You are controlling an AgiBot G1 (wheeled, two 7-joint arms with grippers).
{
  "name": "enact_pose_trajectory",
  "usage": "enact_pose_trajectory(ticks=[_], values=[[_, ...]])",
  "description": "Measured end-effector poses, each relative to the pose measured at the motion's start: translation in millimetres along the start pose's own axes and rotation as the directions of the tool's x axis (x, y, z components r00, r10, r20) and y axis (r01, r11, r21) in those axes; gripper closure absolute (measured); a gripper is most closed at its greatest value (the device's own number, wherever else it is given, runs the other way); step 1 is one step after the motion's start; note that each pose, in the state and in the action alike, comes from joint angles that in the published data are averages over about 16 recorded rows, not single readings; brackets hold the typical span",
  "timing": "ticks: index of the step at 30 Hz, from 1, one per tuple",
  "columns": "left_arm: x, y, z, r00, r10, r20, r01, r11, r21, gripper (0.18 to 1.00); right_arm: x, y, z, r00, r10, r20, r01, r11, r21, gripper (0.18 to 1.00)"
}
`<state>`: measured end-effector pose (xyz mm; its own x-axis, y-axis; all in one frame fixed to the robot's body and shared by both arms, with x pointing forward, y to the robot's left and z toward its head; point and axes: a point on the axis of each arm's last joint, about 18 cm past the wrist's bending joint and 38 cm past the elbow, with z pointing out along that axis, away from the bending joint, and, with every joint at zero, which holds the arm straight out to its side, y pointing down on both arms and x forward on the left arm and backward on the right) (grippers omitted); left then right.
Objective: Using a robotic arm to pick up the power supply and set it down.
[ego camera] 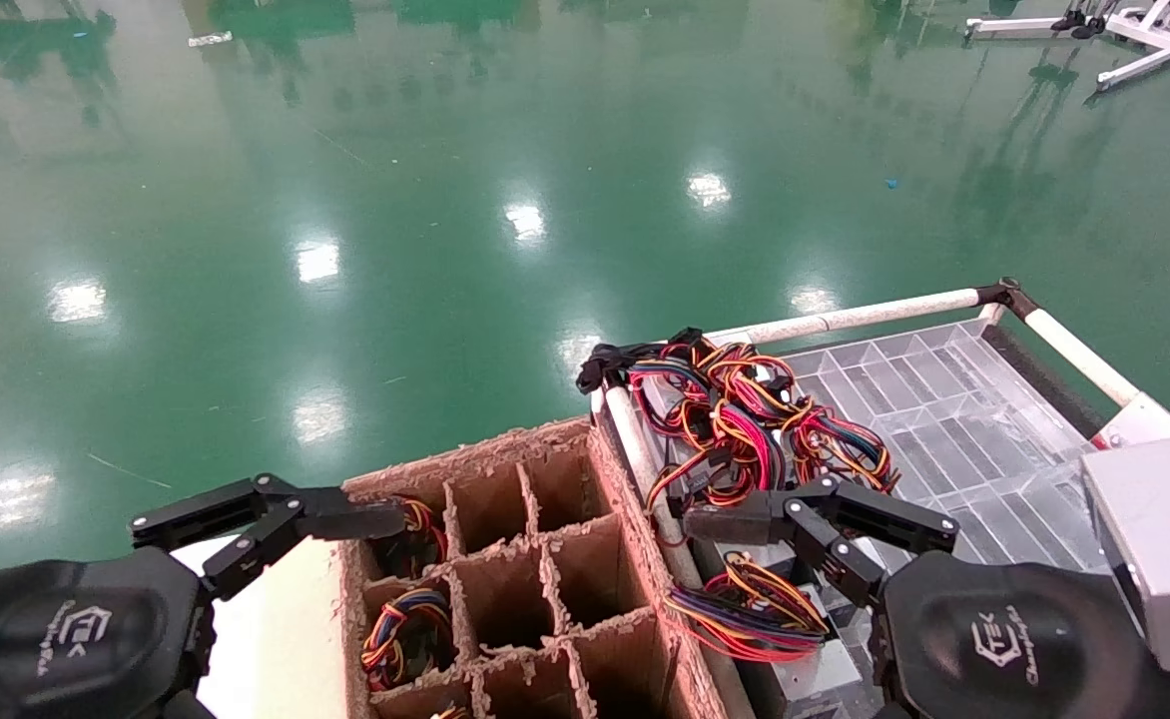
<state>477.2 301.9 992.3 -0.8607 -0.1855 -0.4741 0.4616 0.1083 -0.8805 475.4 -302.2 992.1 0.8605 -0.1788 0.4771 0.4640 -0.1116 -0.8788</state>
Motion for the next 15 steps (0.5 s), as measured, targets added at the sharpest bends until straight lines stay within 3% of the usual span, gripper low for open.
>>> enact_pose_trajectory(ticks=[15], values=[[0.0, 0.0, 0.0, 1.000, 0.000, 0.000, 0.000, 1.000, 0.000, 0.236, -1.9, 10.0, 5.8, 1.000, 0.001, 0.017, 0.000, 0.999, -0.041, 0.179]])
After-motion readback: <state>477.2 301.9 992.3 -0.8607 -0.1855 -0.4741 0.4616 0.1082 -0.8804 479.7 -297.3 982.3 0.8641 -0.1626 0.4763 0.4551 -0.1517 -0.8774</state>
